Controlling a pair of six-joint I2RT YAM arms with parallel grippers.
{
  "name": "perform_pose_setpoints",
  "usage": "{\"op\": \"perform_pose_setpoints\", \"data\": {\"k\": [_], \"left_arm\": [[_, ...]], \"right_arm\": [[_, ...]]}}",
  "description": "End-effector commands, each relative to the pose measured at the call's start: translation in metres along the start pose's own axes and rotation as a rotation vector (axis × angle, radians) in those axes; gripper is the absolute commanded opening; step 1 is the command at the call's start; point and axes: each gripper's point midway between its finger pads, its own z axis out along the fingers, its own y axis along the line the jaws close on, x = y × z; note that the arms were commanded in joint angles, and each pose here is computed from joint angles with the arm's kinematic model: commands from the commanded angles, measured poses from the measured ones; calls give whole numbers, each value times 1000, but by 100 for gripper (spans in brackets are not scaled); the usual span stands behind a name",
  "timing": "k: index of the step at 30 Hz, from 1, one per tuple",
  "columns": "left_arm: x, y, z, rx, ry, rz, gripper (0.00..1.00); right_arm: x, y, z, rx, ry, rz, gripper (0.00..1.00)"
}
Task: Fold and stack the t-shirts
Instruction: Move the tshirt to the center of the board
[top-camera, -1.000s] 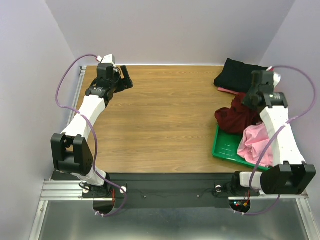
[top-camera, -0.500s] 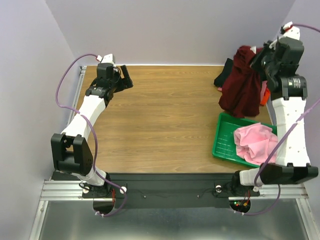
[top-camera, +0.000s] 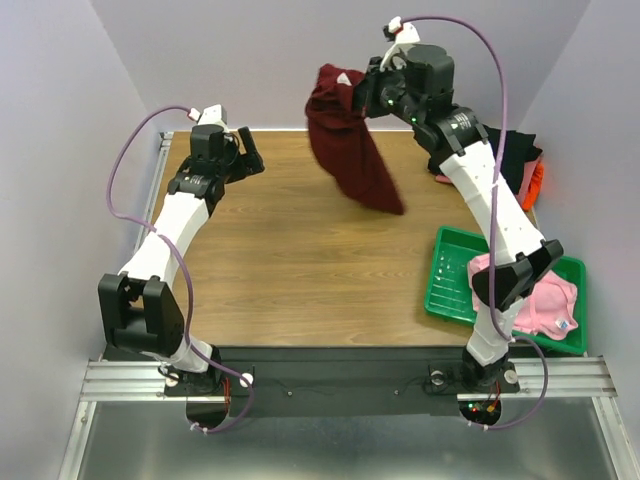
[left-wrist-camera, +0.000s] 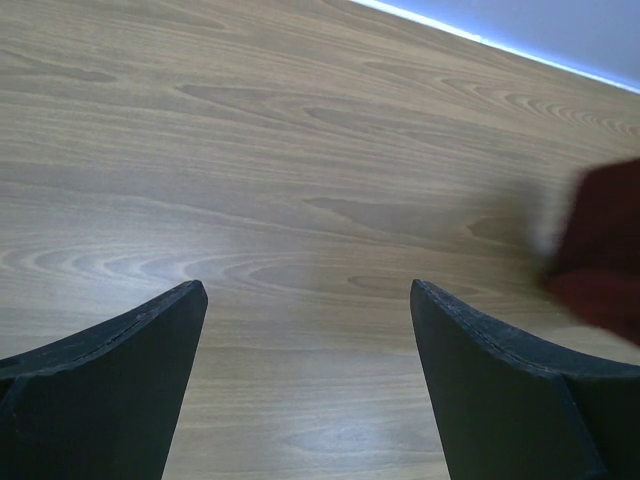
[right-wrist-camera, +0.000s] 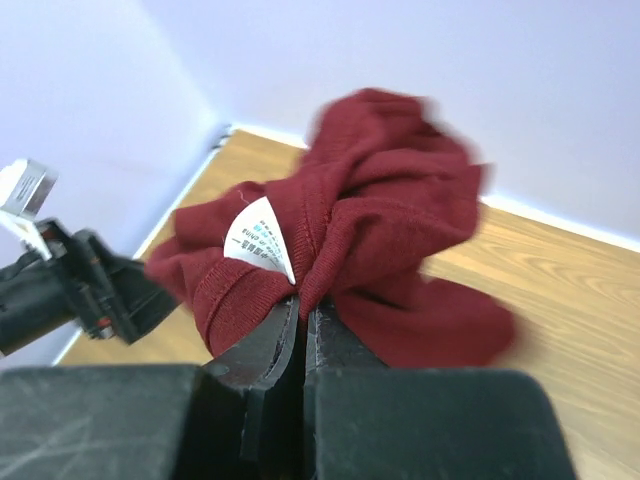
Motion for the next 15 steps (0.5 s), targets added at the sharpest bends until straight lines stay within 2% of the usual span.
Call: {"op": "perform_pose_setpoints", "data": {"k": [1,3,4,5,6,7,8,9,11,13,15], "left_arm": [[-49,-8,-29,8,-155,-23,96],[-48,-6,-30,2,-154,-31,96],[-49,-6,-31,2,-157,-33,96],[-49,-5,-31,0,-157,-33,96],[-46,-3,-30,-6,-151,-31,96],[-45,-2,-30,-9,-147,-29,96],[-43,-1,-29,-12,-143,-29,96],[-40,3,-29,-25,-133,-24,96],[-35,6,-29,-38,-122,-18,97],[-31,12,-31,-60,-114,-4,97],[-23,20,-30,-89,-95,7,98]], "right_arm": [[-77,22,-24,-33,-241,-6,0],[-62,6,-19,43,-214,-5,2],[-59,-8,-19,115,-219,3,10],[-47,-19,-16,166,-199,5,24],[-22,-35,-10,229,-145,2,65],[-4,-56,-9,330,-117,-7,87],[13,-69,-8,384,-87,-13,87],[54,-91,-3,463,-5,-14,96],[88,-104,-2,495,65,-5,100],[129,-101,3,442,163,3,100],[150,-92,10,379,217,13,98]]}}
